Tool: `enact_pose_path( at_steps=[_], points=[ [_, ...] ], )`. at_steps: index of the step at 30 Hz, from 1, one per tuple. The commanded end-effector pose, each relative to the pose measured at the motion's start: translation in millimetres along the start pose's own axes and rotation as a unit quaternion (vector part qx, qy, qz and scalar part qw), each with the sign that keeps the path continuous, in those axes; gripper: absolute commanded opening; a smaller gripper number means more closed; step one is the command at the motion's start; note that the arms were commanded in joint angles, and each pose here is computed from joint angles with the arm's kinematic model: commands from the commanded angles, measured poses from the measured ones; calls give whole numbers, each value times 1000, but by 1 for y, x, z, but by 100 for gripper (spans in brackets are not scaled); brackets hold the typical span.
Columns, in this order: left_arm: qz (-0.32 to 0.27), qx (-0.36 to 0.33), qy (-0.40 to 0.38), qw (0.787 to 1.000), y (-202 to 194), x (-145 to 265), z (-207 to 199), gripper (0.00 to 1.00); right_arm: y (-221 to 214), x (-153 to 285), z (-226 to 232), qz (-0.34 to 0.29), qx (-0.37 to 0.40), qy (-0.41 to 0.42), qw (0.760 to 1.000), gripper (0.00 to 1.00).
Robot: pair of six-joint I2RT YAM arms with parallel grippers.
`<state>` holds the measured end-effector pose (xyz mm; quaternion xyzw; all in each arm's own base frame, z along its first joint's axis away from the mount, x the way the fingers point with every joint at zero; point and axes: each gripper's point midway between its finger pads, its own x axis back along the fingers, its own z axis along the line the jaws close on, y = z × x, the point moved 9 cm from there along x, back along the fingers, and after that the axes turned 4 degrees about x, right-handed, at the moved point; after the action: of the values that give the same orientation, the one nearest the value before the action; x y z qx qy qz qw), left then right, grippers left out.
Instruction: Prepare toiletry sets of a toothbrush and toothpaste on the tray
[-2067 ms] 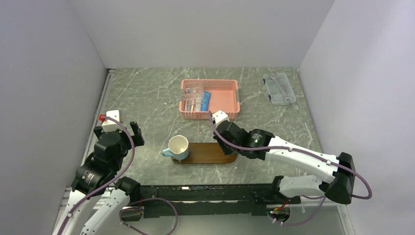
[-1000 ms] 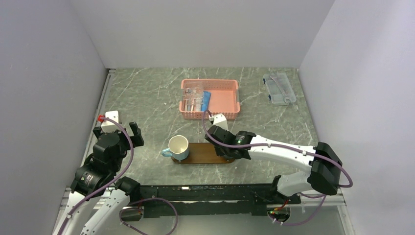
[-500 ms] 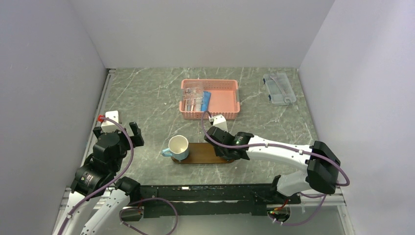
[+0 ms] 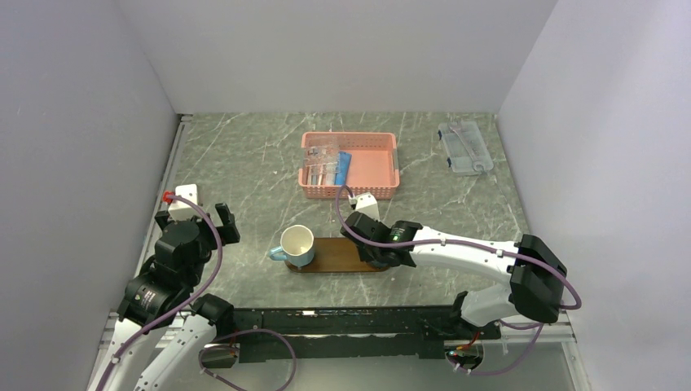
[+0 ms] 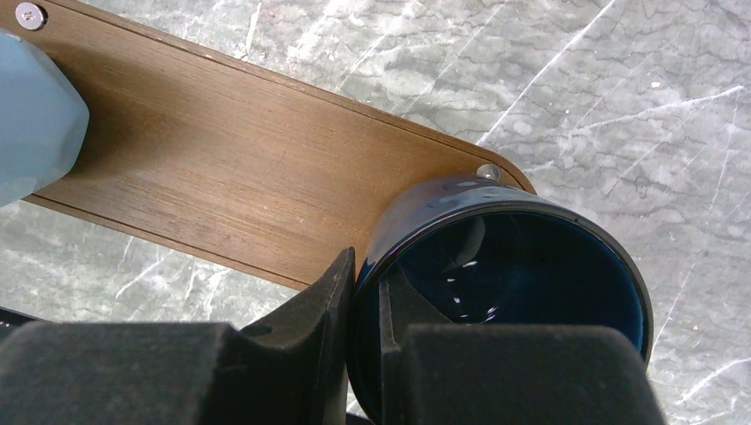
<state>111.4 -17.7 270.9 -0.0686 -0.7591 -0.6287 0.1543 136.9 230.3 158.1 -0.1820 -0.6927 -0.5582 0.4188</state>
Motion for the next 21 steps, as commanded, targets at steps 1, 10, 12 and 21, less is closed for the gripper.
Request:
enact_pose_path(
  at_steps=[1,10,12,21],
  points=[
    [-12,7,-3,1000,4,0,-1,99,10,1,3,-28,-18,7,999,0],
    [-14,8,-3,1000,4,1,0,99,13,5,1,-31,-20,-1,999,28],
    [-14,8,-3,1000,4,1,-1,99,14,6,0,-35,-22,-4,999,32],
    [-12,7,-2,1000,4,0,-1,99,31,29,-6,-63,-23,-8,998,42]
  ],
)
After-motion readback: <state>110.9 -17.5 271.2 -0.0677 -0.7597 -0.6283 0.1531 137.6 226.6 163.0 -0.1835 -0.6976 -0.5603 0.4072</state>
